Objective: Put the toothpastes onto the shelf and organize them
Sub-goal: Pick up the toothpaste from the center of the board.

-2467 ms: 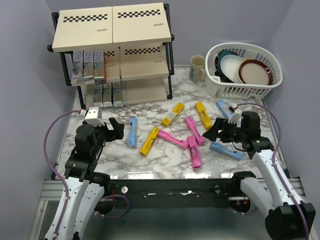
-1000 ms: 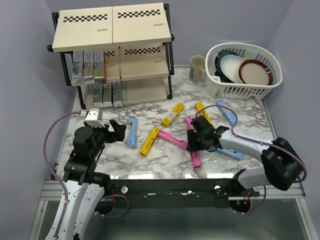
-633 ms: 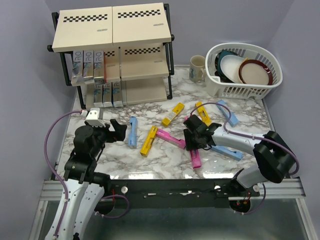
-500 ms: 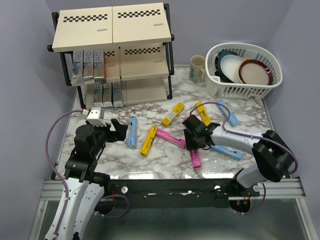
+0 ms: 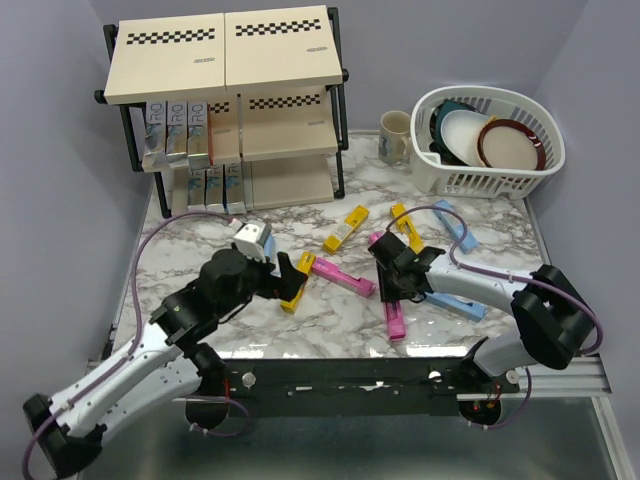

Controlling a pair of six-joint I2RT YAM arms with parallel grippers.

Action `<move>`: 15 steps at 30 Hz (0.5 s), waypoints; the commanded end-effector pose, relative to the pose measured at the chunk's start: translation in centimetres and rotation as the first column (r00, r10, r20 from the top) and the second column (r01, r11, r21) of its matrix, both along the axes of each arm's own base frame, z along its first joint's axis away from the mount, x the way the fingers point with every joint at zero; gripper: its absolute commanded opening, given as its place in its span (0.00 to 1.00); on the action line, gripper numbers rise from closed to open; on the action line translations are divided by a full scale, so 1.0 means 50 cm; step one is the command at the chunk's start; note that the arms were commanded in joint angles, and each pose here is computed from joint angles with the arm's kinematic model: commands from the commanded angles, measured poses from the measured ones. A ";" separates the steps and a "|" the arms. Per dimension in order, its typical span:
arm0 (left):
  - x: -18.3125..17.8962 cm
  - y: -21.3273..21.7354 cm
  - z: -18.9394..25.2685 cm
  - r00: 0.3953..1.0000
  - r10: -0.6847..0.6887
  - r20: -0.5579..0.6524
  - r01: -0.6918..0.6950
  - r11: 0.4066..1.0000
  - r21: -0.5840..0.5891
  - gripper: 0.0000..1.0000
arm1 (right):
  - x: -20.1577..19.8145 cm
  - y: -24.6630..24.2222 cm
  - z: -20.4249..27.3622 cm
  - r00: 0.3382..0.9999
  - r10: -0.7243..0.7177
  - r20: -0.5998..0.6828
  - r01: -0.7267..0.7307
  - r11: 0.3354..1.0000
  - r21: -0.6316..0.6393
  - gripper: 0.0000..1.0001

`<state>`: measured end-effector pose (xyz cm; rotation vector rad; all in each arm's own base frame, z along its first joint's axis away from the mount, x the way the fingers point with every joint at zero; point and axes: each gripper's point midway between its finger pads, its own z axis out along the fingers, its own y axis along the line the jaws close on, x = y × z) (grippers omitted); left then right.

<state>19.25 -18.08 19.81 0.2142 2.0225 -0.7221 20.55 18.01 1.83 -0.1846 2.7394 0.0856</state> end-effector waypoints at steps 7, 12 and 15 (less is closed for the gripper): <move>-0.033 -0.185 0.011 0.997 0.033 0.075 -0.031 0.999 -0.026 0.99 | 0.000 -0.028 0.099 0.995 -0.039 0.095 0.038 0.999 0.011 0.25; -0.064 -0.251 -0.020 0.994 -0.096 0.059 0.095 0.995 0.019 0.99 | 0.002 -0.002 0.157 0.982 0.071 0.177 -0.091 0.990 0.106 0.25; -0.080 -0.255 -0.017 0.975 -0.199 0.099 0.192 0.979 0.074 0.99 | -0.014 0.017 0.175 0.952 0.220 0.212 -0.252 0.957 0.142 0.26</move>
